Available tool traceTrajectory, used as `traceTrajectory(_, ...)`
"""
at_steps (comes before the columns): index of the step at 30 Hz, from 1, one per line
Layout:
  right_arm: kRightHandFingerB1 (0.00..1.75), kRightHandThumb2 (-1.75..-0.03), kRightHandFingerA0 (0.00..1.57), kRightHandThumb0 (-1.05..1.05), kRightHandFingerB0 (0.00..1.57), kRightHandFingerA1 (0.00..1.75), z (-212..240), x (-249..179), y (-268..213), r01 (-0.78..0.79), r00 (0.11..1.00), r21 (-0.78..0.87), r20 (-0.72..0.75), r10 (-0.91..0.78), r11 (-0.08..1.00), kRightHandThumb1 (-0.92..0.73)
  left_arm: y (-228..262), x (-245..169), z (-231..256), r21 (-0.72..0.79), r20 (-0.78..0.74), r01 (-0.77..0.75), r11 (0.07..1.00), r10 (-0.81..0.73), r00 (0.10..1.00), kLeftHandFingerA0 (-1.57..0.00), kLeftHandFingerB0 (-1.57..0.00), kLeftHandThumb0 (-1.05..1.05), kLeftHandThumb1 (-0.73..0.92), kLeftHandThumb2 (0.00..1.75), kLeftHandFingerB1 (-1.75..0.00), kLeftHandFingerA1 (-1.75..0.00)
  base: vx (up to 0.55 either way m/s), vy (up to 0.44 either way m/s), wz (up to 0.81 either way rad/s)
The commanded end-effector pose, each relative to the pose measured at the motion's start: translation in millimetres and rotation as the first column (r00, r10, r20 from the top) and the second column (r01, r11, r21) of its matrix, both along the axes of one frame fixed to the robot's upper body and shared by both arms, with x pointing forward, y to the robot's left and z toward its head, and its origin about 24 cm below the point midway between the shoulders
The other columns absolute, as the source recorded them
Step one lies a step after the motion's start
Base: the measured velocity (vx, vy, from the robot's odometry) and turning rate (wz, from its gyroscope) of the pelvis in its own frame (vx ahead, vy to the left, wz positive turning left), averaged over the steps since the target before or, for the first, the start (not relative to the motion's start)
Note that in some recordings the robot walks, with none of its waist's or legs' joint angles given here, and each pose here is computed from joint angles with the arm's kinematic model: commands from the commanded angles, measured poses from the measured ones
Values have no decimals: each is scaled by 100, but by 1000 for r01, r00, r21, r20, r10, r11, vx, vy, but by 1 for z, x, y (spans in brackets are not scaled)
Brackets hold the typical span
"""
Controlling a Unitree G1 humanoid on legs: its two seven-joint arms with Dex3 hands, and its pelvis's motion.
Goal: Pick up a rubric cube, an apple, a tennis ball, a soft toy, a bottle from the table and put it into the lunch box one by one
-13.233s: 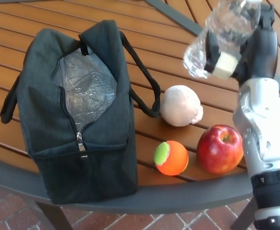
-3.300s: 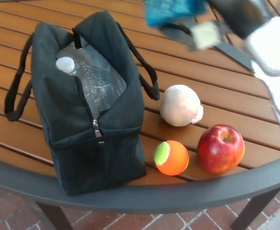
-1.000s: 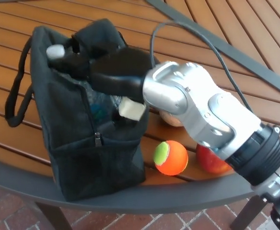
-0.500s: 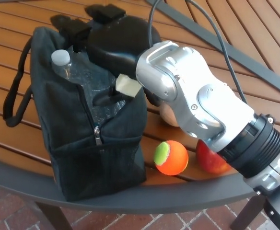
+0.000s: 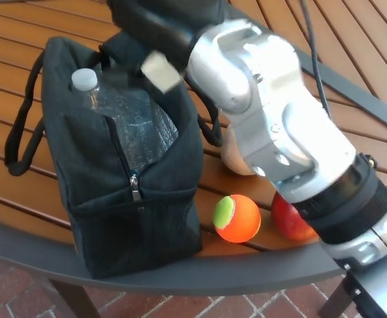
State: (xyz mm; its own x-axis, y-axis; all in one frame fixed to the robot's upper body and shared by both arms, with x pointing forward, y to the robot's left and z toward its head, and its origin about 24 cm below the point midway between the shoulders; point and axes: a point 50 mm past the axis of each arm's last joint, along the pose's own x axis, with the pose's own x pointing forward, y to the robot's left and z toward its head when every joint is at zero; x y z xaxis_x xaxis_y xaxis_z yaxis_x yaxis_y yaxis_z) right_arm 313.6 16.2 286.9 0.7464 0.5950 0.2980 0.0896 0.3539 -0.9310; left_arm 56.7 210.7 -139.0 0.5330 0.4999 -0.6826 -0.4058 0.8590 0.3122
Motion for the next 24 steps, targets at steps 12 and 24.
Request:
traceTrajectory(12, 0, -63, 0, -91, 0, 0, -14, -12, -155, 278, 928, 91, -284, -243, 956, -76, 10, -7, 6, 58, 41, -40, 998, 37, 998, -108, -100, 8, 51, 110, -106, -121, 0, 0, -1)
traceTrajectory(24, 1, -95, 0, -100, 0, 15, -71, -23, -191, 306, 825, -109, -466, -320, 946, -61, 16, -1, 5, 39, 50, -93, 995, 91, 995, -107, -94, 6, 58, 103, -102, -121, 0, 0, 0)
